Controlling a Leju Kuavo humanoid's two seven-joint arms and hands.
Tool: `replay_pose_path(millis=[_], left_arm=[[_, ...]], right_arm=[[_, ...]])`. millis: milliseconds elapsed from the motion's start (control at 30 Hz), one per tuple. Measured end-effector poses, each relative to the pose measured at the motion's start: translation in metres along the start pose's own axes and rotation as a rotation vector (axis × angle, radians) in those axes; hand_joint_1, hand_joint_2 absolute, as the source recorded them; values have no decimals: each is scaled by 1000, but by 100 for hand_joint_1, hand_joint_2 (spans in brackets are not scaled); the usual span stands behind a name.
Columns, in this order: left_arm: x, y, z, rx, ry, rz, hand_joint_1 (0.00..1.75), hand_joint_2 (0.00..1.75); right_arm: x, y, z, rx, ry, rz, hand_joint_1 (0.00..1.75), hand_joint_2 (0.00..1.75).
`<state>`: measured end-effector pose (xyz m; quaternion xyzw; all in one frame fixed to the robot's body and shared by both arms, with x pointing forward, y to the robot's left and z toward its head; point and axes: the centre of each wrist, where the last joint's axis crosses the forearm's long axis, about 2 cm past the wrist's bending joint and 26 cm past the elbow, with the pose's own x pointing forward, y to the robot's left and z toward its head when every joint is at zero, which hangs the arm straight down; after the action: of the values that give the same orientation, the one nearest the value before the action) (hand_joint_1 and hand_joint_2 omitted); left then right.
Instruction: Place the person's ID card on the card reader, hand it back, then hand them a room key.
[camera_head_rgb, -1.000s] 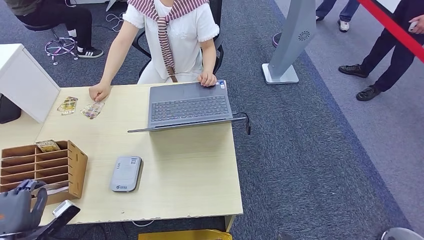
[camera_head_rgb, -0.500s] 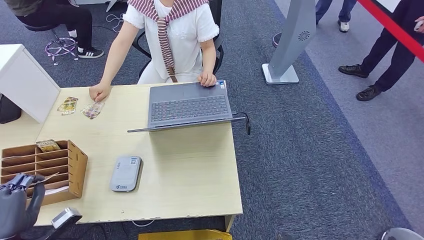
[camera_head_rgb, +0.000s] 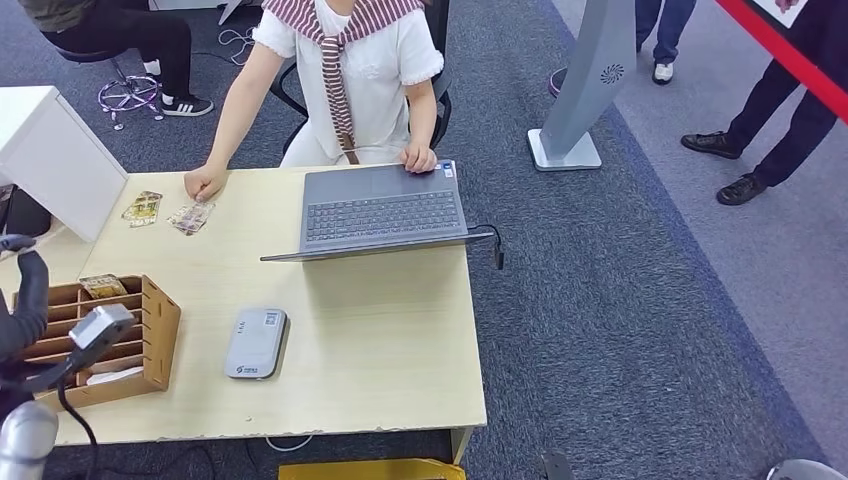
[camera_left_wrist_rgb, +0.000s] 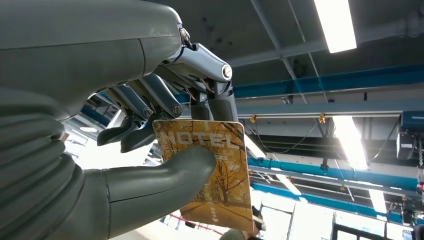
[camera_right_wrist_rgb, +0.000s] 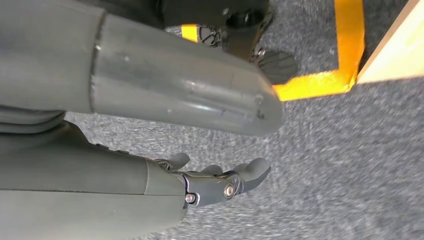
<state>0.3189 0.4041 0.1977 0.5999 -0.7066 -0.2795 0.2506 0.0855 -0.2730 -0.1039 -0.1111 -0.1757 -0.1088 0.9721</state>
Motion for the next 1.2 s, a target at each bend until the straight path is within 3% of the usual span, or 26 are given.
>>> replay_pose_path(millis=[167, 533, 1200], left_arm=[[-6, -29, -59, -5, 21, 2, 175, 175], [20, -60, -138, -88, 64, 37, 175, 175], [42, -69, -167, -173, 67, 45, 175, 175]], right_arm=[[12, 8, 0, 20, -17, 45, 0, 0], [22, 16, 1, 50, -35, 127, 0, 0], [24, 22, 2, 62, -43, 160, 0, 0]])
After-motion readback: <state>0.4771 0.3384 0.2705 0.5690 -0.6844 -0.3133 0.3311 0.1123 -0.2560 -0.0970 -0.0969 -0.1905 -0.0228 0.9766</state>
